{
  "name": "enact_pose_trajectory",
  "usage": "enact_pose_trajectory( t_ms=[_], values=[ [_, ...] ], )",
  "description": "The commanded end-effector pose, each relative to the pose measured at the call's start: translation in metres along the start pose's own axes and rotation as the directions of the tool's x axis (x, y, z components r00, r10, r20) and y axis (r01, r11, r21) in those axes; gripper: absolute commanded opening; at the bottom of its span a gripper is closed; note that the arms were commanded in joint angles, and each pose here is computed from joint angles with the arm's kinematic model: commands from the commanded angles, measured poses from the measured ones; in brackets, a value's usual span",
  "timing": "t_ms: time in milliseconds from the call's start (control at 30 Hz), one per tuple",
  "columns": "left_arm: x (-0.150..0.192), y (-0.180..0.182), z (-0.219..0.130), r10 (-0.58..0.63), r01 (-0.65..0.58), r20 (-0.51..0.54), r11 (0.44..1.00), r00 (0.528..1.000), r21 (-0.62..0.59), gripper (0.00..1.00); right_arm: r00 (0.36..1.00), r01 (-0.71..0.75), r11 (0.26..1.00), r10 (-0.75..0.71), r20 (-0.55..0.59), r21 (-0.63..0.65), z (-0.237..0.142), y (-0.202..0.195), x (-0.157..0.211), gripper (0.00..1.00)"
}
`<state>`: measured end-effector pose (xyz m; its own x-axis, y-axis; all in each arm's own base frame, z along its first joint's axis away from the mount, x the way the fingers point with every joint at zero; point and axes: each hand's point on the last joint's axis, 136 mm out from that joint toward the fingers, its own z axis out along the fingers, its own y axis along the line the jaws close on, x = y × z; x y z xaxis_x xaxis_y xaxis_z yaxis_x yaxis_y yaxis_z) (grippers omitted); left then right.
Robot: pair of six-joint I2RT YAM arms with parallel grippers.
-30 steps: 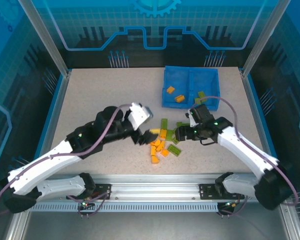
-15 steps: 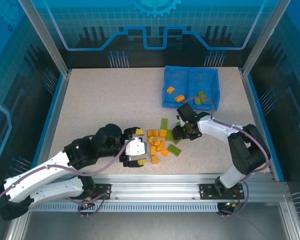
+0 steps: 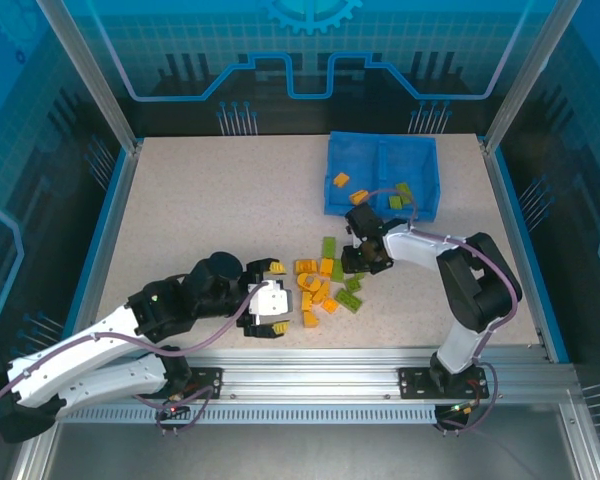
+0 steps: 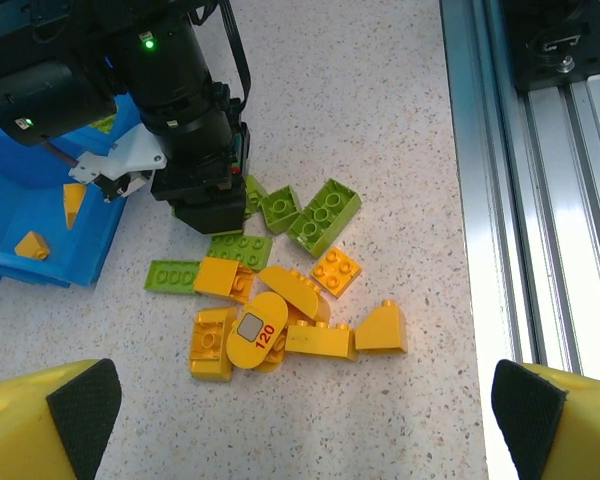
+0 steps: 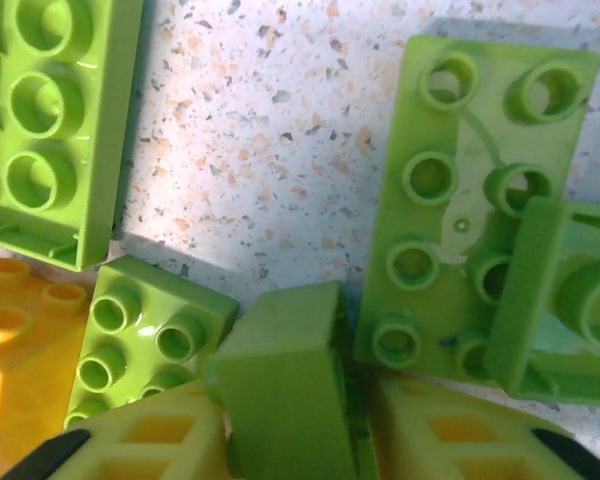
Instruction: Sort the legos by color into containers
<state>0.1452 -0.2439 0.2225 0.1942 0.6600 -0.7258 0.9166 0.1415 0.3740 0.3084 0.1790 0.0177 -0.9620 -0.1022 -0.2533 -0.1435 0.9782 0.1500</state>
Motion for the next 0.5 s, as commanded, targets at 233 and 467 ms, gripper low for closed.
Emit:
enact_pose_trajectory(
  t_ms=[233, 467],
  values=[
    [-0.011, -0.007, -0.005, 0.037, -0.038, 0.072, 0.999, 0.997, 0.018, 0.99, 0.987, 0.019, 1.0, -0.018, 0.161, -0.006, -0.057, 0.01, -0.011, 0.15],
    [-0.02, 0.007, -0.016, 0.044, -0.035, 0.128, 0.997, 0.991, -0.074, 0.99, 0.887, -0.014, 0.999, -0.007, 0.461, 0.043, -0.148, -0.013, -0.053, 0.16]
  ],
)
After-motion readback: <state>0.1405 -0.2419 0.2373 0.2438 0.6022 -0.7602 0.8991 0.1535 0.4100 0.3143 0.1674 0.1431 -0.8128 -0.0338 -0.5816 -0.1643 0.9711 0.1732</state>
